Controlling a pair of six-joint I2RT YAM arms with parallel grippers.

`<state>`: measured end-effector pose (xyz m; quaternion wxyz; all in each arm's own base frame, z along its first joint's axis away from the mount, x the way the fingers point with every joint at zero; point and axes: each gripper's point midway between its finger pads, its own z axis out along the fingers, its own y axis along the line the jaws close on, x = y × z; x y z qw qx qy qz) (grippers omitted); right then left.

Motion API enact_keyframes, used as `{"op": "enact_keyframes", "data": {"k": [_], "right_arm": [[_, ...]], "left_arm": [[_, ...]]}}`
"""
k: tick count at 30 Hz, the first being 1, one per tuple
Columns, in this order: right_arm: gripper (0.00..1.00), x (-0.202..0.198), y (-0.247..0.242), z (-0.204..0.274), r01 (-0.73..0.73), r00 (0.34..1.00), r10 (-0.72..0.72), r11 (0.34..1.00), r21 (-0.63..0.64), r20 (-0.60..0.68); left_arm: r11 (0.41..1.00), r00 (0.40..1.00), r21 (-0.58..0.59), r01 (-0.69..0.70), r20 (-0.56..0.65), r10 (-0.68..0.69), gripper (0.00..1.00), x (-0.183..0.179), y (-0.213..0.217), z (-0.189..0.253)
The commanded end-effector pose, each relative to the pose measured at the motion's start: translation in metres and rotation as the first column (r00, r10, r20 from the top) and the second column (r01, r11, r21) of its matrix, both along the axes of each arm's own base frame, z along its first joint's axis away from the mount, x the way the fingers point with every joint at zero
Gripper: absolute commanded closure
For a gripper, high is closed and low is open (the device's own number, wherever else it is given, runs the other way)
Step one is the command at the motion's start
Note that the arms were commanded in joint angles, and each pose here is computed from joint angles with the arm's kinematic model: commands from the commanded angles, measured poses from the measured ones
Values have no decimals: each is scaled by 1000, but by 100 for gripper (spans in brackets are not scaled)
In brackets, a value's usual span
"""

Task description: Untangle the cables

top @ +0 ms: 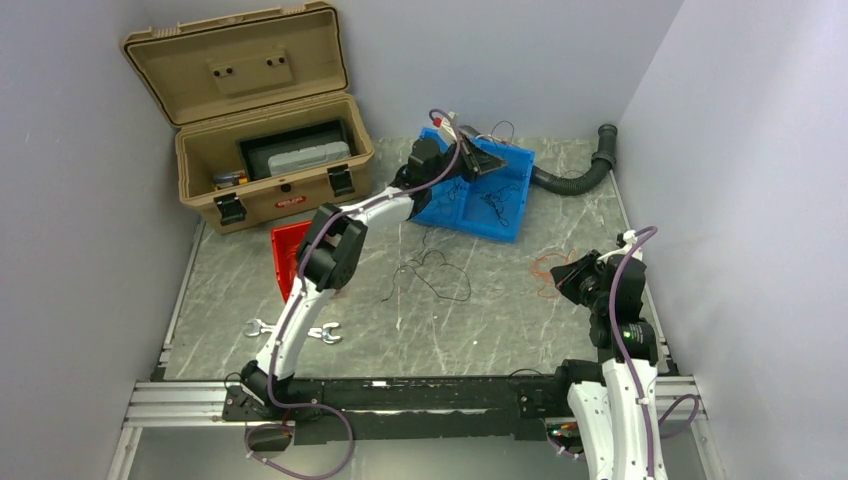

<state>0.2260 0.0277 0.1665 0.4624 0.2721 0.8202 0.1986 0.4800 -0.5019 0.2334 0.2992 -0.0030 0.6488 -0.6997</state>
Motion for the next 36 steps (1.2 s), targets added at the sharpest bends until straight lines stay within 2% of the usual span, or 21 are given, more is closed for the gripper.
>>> {"op": "enact_keyframes", "data": {"k": [1,4,7,10,12,18,20,26,31,36], "right_arm": [[100,3,-3,7,5,1000,-5,1000,-20,14],[100,2,-3,4,9,1000,-9,1000,-18,9],[100,2,-3,2,8,1000,-8,1000,-17,3],[100,1,-3,0,10,1000,-10,1000,-15,-4],[100,1,-3,-1,12,1000,-12,1000,-15,-5],[100,1,-4,0,15,1000,-15,1000,-16,-8],[100,1,-4,0,19,1000,-19,1000,-18,-8],[100,0,-5,1,26,1000,-26,1000,-16,-5],[100,-1,-5,2,27,1000,-27,999,-20,-7],[100,0,-5,1,27,1000,-27,1000,-13,-7]], "left_arm": [[991,973,52,-122,203,109,100,-3,31,76],[953,943,182,-243,276,187,100,0,50,75],[875,899,316,-366,362,246,100,3,70,72],[754,843,449,-479,474,254,100,6,81,64],[685,812,503,-527,535,232,100,2,80,64],[412,720,627,-662,684,115,100,0,79,63],[350,696,636,-687,715,67,100,-3,75,65],[218,595,594,-775,801,-66,100,-10,59,65],[27,502,515,-857,845,-186,100,-10,60,63],[-45,453,458,-888,851,-268,100,-10,62,67]]}}
